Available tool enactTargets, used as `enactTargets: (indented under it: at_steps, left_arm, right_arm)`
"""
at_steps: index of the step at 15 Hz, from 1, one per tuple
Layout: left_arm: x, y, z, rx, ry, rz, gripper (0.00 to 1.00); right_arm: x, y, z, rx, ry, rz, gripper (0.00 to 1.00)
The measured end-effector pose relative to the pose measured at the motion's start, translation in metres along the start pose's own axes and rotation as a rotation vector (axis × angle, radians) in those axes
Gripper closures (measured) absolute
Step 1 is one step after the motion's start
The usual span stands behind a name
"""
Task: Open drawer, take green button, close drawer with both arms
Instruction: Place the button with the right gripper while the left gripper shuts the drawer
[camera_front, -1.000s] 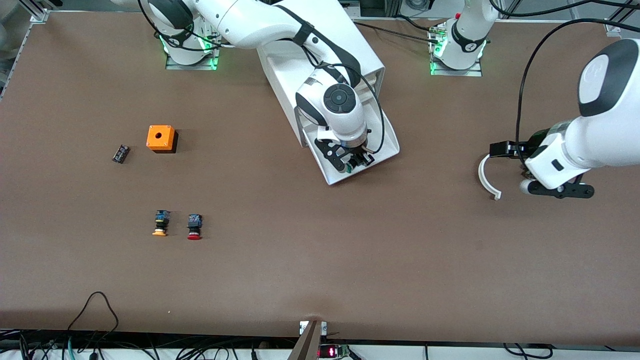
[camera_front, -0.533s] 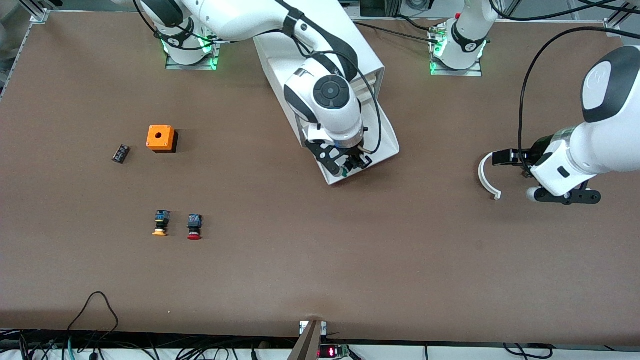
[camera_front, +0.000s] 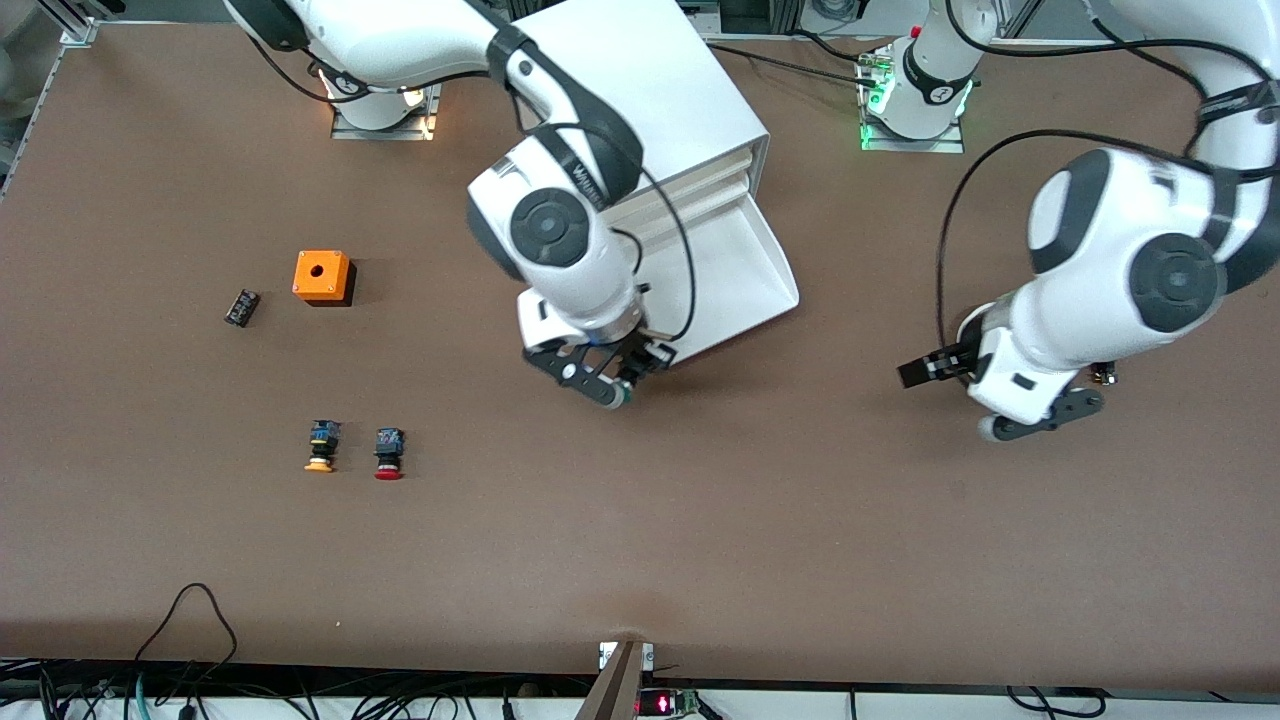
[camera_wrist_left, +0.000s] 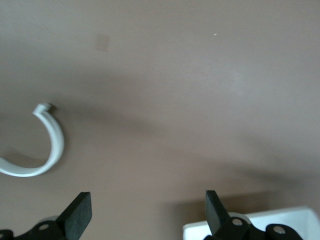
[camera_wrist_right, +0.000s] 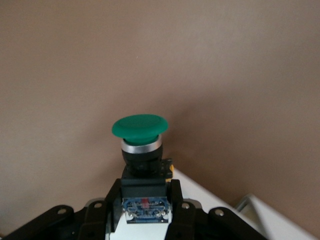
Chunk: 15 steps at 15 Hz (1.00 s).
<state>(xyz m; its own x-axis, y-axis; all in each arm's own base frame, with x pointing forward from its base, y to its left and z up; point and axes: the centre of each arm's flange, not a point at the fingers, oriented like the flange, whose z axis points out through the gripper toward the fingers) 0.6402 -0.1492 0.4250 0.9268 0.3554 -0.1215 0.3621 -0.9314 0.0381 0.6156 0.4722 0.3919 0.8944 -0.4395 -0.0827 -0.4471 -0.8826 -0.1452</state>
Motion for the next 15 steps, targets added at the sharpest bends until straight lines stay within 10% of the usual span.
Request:
enactTargets:
  at_steps: [7,15]
  left_arm:
    - [-0.030,0.054,0.080,-0.097,0.088,-0.151,0.00]
    - [-0.083,0.127,0.185,-0.024,0.191,-0.256,0.00]
  right_arm:
    - [0.133,0.093,-0.021,-0.040,-0.024,-0.326,0.59]
    - [0.214,0.186,0.041,-0.067,-0.080,-0.493,0.59]
